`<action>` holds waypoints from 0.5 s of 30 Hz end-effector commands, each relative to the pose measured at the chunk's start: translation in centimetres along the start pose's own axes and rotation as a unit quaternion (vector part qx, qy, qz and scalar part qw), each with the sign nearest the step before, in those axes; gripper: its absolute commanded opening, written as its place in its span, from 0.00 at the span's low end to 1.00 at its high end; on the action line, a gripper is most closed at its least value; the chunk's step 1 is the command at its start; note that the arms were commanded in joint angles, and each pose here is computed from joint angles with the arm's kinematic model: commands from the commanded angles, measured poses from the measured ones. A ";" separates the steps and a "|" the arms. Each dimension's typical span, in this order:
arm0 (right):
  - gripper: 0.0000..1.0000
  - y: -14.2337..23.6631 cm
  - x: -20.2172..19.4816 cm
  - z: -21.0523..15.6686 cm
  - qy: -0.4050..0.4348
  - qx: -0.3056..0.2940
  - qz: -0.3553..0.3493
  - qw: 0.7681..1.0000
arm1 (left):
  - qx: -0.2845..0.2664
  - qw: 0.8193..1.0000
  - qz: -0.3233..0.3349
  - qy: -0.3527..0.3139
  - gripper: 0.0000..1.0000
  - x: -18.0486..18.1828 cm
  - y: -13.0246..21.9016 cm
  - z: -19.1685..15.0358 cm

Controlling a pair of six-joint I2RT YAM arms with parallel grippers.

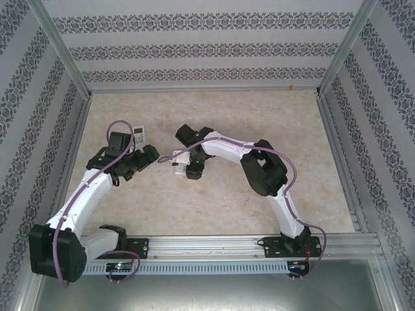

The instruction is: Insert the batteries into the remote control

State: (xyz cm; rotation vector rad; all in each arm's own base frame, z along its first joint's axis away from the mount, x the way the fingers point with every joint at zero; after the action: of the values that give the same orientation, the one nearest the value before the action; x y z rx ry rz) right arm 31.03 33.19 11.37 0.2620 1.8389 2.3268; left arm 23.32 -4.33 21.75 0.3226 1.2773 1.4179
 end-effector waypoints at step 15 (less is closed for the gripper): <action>0.46 8.7 1.8 3.2 -0.259 -0.192 0.209 0.923 | 0.076 0.963 -0.242 0.086 0.87 -3.6 -1.9 2.5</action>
State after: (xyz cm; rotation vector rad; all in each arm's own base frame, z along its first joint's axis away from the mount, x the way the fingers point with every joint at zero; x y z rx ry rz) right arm 31.43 32.85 18.28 0.9171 1.2681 2.3956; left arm 25.57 -5.41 21.56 0.1128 1.4993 1.1658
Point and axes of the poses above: each hand's point on the last joint's axis, 136 mm out from that joint toward the fingers, its own y axis back along the fingers, its own x axis along the line the jaws close on, z = x × y, the point moved 10 cm from there along y, back along the fingers, and after that the axes turned 7 degrees about -y, right-handed, at the moved point
